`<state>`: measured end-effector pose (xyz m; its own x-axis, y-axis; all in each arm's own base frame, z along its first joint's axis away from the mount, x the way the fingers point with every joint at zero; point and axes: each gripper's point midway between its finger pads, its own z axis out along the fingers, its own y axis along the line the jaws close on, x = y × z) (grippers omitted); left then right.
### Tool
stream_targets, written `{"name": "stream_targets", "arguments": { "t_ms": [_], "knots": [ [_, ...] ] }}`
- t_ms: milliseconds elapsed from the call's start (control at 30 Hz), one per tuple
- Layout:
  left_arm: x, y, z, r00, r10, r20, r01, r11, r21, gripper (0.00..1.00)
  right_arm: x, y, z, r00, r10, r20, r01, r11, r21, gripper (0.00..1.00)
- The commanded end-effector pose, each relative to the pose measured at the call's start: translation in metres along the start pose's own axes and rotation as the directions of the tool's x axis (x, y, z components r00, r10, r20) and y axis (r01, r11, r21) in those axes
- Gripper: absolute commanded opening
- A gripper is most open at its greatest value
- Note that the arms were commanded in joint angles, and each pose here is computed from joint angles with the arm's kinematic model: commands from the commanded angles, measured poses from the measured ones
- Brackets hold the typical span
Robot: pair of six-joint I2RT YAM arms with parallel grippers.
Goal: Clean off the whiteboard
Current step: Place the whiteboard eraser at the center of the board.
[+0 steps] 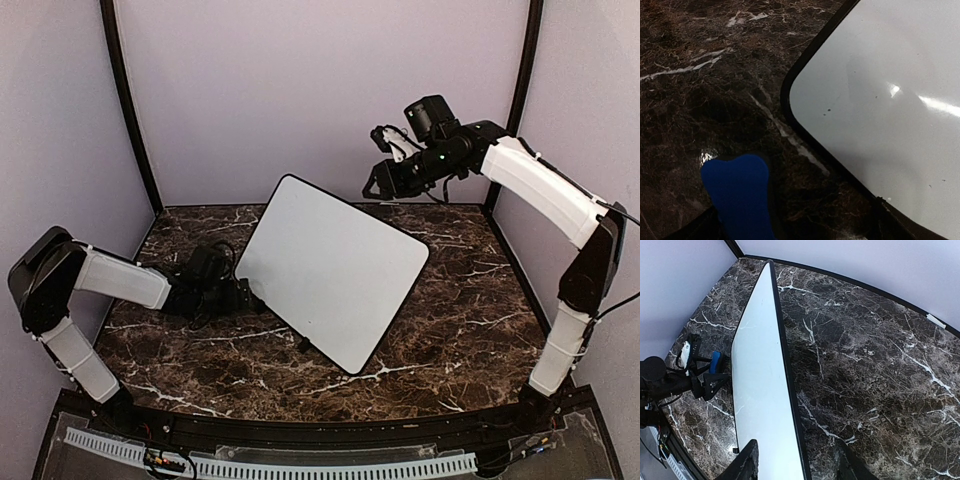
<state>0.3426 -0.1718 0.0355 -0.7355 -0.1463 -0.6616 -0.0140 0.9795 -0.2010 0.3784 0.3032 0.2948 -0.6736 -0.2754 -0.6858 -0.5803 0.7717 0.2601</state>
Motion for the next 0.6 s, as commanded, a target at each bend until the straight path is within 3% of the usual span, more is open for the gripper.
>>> {"name": "stream_targets", "arguments": {
  "t_ms": [0, 300, 467, 533, 567],
  "knots": [
    [0.035, 0.029, 0.009, 0.981, -0.065, -0.183, 0.044, 0.992, -0.116, 0.99, -0.013, 0.006, -0.017, 0.998, -0.001, 0.061, 0.002, 1.0, -0.022, 0.48],
    [0.057, 0.058, 0.014, 0.961, -0.138, -0.239, 0.087, 0.974, -0.21, 0.99, -0.015, 0.006, -0.015, 0.998, -0.004, 0.059, 0.005, 1.0, -0.023, 0.48],
    [0.036, 0.067, 0.001, 0.98, -0.135, -0.149, 0.096, 0.964, -0.248, 0.99, -0.015, 0.006, -0.013, 0.999, -0.005, 0.053, 0.006, 1.0, -0.025, 0.49],
    [0.025, 0.055, -0.007, 0.986, -0.136, -0.097, 0.119, 0.979, -0.164, 0.99, -0.017, 0.007, -0.013, 0.998, -0.006, 0.055, 0.007, 1.0, -0.027, 0.49],
    [0.008, 0.045, -0.018, 0.988, -0.152, -0.013, 0.151, 0.986, -0.076, 0.99, -0.017, 0.007, -0.013, 0.998, -0.006, 0.057, 0.008, 1.0, -0.027, 0.49]
  ]
}}
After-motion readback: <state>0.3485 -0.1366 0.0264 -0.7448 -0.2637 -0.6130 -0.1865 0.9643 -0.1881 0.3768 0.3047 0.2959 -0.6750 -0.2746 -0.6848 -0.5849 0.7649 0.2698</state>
